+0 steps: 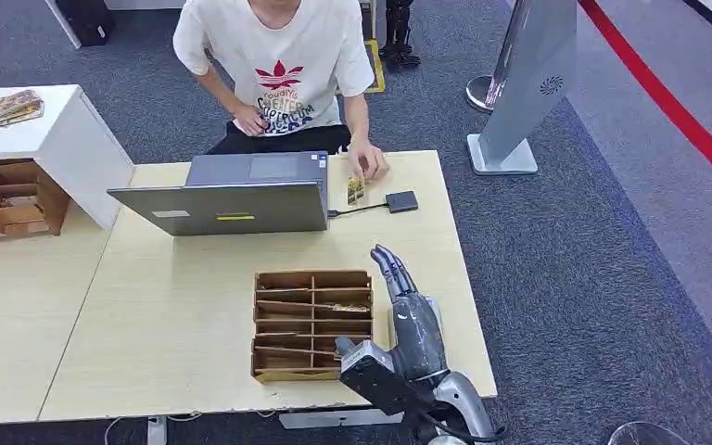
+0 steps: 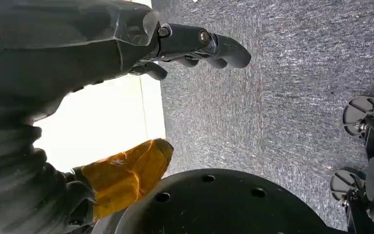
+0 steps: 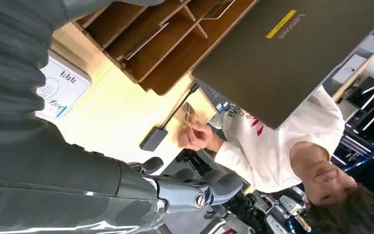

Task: Pass the card to the sensor for recognition and then transmit it.

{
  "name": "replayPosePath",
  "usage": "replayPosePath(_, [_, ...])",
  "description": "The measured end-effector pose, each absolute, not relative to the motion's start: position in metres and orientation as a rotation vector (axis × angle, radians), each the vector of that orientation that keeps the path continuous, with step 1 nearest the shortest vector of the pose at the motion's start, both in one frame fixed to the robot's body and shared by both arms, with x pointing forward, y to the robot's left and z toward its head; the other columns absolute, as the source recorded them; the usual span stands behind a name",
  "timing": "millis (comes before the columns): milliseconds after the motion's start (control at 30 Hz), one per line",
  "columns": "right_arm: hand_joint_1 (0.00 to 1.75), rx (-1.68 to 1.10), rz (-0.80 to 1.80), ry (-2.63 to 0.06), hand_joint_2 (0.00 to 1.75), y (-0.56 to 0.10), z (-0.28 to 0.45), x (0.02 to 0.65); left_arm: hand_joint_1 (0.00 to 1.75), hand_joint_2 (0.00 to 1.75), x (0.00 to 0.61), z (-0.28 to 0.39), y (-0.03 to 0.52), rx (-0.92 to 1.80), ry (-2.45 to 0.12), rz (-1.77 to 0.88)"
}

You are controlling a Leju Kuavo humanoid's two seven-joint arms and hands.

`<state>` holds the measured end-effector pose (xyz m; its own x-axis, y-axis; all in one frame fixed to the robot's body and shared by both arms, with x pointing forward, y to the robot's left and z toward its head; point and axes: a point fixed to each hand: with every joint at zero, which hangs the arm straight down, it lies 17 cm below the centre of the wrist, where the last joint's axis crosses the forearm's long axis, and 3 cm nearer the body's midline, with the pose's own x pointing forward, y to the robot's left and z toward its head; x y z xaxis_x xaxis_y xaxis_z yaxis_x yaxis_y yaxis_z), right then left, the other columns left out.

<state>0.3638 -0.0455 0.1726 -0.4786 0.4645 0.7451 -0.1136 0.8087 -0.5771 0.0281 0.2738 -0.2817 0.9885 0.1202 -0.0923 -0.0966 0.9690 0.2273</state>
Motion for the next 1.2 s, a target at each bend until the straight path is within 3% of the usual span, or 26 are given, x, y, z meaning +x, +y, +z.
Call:
replayPosePath(300, [0.03,-0.302,0.719,-1.968,1.75,-0.046,0.174,0.364,0.0,1.75,0.028,-0.282,0.273,0.223,0.106,0.11])
replayPosePath(367, [0.35,-0.37,0.747,-1.986,1.75,-0.048,0.176,0.364,0.0,1.75,0.028,-0.282,0.273,0.222,0.106,0.11])
replayPosePath(433, [1.31,-0.418,0.771,-1.994,1.75,-0.048,0.177,0.364,0.0,1.75,0.028,-0.282,0.272,0.22,0.106,0.111])
replayPosePath(500, [1.26,-0.449,0.793,-1.998,1.75,-0.047,0.176,0.364,0.0,1.75,0.028,-0.282,0.272,0.22,0.106,0.111])
replayPosePath(533, [1.12,-0.459,0.803,-1.996,1.75,-0.047,0.175,0.363,0.0,1.75,0.028,-0.282,0.272,0.219,0.107,0.111])
replayPosePath(567, [1.31,-0.47,0.815,-1.995,1.75,-0.046,0.174,0.363,0.0,1.75,0.028,-0.282,0.272,0.219,0.107,0.112])
replayPosePath(667, [1.13,-0.502,0.85,-1.99,1.75,-0.044,0.169,0.362,0.0,1.75,0.028,-0.282,0.271,0.216,0.108,0.112])
replayPosePath(833, [1.4,-0.571,0.93,-1.98,1.75,-0.039,0.161,0.362,0.0,1.75,0.027,-0.282,0.27,0.21,0.111,0.111])
replayPosePath(1200, [1.4,-0.583,0.964,-1.963,1.75,-0.037,0.15,0.362,0.0,1.75,0.027,-0.282,0.27,0.209,0.114,0.112])
